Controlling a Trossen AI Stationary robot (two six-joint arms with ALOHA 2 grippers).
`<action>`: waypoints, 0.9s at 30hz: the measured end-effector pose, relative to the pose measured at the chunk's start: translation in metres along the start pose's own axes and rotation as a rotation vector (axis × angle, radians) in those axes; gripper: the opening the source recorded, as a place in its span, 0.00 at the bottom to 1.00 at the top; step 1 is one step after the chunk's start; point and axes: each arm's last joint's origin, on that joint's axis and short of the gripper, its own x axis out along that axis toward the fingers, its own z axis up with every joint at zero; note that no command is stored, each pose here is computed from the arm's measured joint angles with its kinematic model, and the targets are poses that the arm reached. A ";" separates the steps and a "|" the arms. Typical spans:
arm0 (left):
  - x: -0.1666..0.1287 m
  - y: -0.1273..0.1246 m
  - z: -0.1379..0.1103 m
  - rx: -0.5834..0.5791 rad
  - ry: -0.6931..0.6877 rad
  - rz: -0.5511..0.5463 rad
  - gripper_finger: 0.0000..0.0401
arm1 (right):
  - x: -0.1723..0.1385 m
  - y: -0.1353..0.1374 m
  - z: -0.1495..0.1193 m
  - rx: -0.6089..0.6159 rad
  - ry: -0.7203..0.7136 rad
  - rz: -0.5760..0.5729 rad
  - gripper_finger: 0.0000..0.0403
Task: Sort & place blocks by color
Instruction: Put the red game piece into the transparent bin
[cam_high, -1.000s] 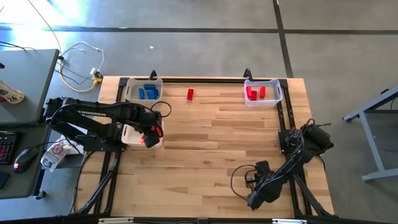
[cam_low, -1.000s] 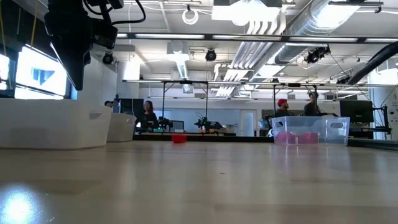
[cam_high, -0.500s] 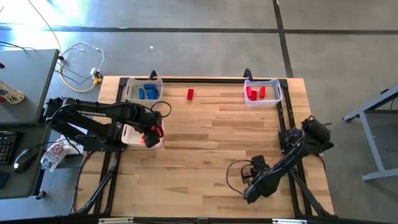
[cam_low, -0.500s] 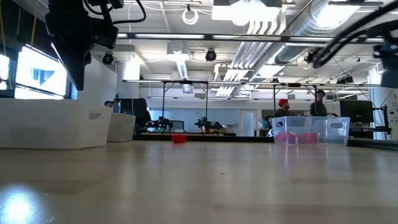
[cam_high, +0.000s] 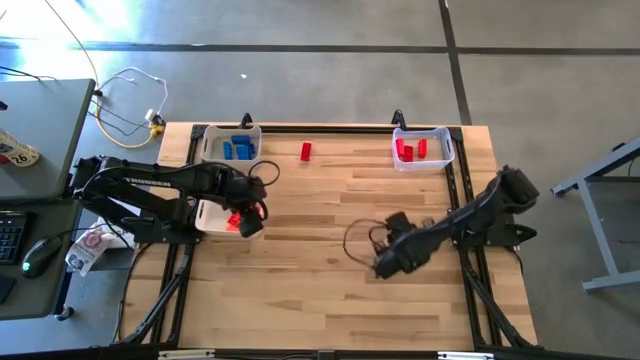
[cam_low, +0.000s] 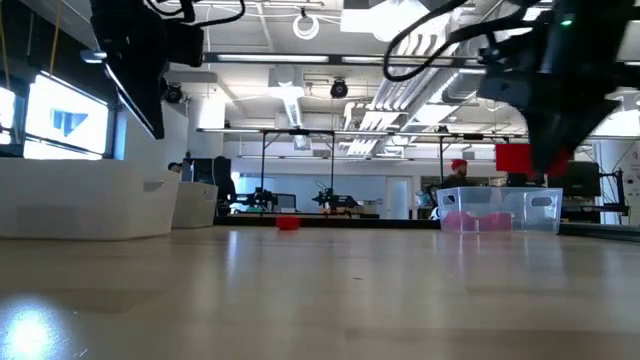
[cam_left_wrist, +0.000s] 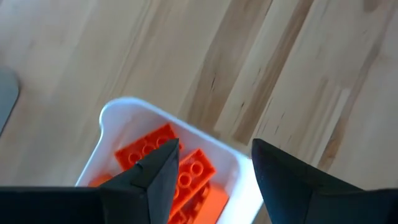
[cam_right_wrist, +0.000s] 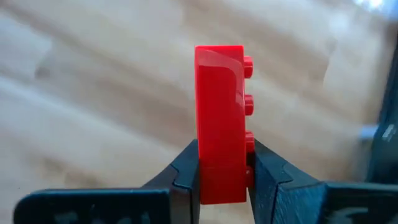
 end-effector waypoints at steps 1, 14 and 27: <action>0.000 0.000 0.001 0.005 -0.012 -0.005 0.47 | 0.001 -0.002 0.008 -0.015 -0.013 -0.004 0.17; -0.003 -0.009 0.022 0.038 -0.232 -0.092 0.47 | 0.014 -0.037 0.102 -0.154 -0.085 -0.068 0.17; -0.010 -0.009 0.042 0.052 -0.466 -0.030 0.47 | 0.046 -0.093 0.176 -0.177 -0.053 -0.246 0.17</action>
